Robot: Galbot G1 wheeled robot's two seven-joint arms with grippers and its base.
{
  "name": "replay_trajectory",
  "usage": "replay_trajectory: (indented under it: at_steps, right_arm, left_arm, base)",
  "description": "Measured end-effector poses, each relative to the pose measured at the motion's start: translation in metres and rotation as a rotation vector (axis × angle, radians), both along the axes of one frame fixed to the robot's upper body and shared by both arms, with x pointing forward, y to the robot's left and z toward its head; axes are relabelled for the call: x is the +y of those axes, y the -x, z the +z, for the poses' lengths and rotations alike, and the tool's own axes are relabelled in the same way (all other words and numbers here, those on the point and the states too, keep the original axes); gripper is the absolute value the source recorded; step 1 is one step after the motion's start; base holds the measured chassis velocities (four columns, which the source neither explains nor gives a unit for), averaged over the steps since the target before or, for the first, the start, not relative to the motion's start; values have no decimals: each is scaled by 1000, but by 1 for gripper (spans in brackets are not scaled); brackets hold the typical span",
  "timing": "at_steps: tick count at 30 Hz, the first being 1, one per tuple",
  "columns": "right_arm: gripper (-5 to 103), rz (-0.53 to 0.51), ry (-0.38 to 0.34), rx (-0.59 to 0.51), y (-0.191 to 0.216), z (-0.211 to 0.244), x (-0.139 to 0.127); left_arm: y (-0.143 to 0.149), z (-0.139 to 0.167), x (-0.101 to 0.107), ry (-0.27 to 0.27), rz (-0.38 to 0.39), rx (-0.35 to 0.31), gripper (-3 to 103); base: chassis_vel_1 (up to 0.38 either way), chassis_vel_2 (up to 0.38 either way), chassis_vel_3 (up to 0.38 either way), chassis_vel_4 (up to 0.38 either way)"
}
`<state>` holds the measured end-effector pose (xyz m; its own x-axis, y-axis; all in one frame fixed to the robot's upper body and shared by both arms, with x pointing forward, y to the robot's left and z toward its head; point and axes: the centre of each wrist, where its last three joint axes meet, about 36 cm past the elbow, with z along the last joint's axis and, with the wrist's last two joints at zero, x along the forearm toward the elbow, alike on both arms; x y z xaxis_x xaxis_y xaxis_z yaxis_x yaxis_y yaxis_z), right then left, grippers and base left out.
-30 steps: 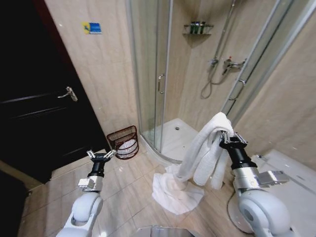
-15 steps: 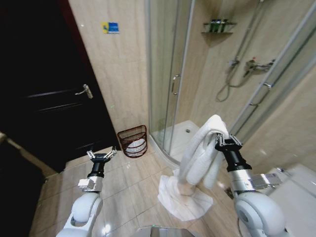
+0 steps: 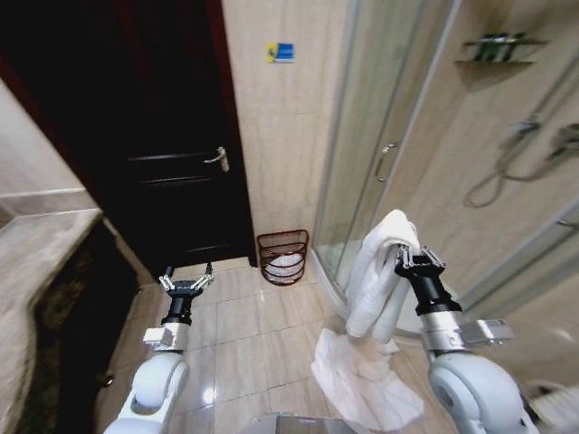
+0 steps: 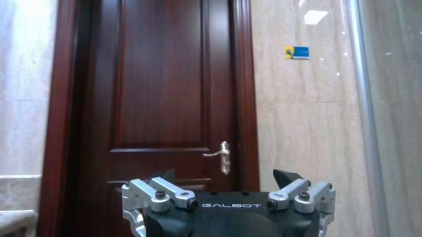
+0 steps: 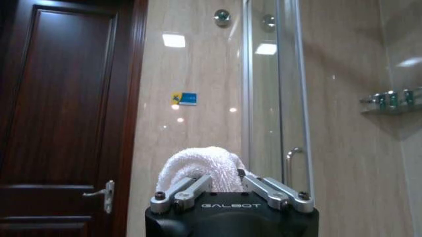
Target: Discard the used towel into the hamper.
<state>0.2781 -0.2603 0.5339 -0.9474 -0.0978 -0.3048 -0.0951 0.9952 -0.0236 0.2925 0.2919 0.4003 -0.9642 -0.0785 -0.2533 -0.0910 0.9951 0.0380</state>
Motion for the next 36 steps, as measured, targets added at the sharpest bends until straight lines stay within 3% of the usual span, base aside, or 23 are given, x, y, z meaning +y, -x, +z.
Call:
replay_trajectory:
  at_steps: [36]
  right_arm:
    - [8, -18, 36, 7, -4, -16, -2]
  left_arm:
    - [1, -3, 0, -4, -4, 1, 100]
  base:
    - [-68, 73, 68, -79]
